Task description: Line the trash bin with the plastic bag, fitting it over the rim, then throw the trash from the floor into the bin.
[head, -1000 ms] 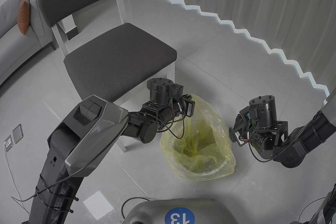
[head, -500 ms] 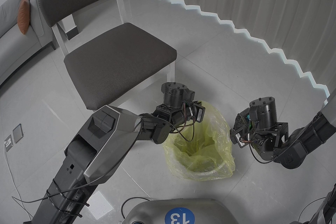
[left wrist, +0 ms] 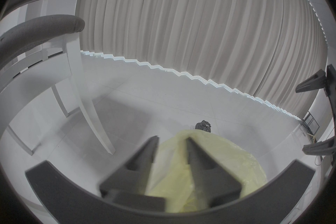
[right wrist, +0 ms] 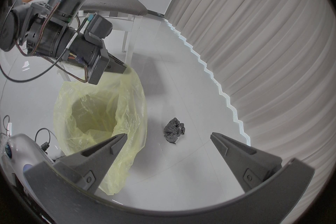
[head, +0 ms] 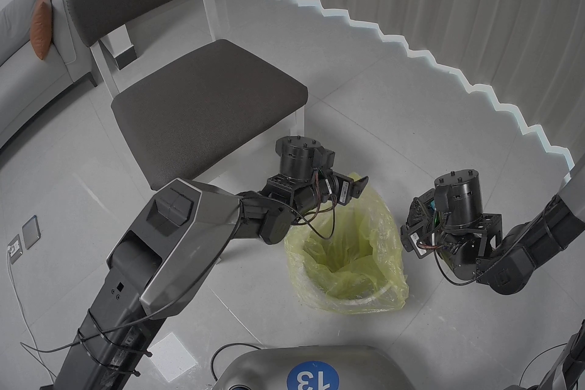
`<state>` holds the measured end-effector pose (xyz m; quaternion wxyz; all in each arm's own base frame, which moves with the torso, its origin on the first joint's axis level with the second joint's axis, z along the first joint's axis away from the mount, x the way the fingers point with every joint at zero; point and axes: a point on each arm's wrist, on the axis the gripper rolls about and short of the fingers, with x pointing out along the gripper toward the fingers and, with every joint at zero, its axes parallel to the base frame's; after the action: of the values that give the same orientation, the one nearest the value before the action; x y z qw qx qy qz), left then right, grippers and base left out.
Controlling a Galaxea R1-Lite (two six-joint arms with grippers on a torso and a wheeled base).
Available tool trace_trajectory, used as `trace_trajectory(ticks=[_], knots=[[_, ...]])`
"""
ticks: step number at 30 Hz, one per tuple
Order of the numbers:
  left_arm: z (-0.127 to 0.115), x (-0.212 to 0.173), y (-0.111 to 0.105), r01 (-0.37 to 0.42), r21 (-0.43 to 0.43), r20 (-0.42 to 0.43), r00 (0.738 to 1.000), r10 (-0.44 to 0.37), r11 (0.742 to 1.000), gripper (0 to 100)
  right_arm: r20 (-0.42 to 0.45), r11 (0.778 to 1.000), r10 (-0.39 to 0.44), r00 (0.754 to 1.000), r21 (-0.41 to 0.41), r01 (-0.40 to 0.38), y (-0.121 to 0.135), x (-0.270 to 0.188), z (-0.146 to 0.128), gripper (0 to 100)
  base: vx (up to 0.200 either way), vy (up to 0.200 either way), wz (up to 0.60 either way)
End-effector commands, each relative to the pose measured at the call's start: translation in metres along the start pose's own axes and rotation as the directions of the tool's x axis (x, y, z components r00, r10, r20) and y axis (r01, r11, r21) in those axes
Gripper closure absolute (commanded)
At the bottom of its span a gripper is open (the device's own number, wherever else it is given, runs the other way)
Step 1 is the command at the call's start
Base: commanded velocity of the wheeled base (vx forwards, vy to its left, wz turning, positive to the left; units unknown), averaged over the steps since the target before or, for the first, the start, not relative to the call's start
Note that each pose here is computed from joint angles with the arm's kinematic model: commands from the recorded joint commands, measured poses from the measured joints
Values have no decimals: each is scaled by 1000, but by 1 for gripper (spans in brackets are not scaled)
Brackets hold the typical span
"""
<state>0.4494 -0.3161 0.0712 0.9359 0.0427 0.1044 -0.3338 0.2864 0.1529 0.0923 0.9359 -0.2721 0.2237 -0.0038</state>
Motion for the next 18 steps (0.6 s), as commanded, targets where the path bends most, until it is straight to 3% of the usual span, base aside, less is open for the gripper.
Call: trace_trajectory(ticks=[1,3,9,18], knots=[[37,-16,6,-14,3,72,997,13,1000,0,-1,1000,2,1000,-3,-2,1,0,0,0,0,0,0],[49,-22,6,-13,7,99,995,12,1000,0,-1,1000,2,1000,-3,-2,1,0,0,0,0,0,0],[53,-38,5,-23,6,110,994,22,1000,0,-6,1000,3,1000,-8,-3,1,-1,-2,0,0,0,0],[67,-101,-5,-30,21,103,994,28,999,0,-12,1000,10,1000,-22,-10,1,-5,-5,0,0,0,0]])
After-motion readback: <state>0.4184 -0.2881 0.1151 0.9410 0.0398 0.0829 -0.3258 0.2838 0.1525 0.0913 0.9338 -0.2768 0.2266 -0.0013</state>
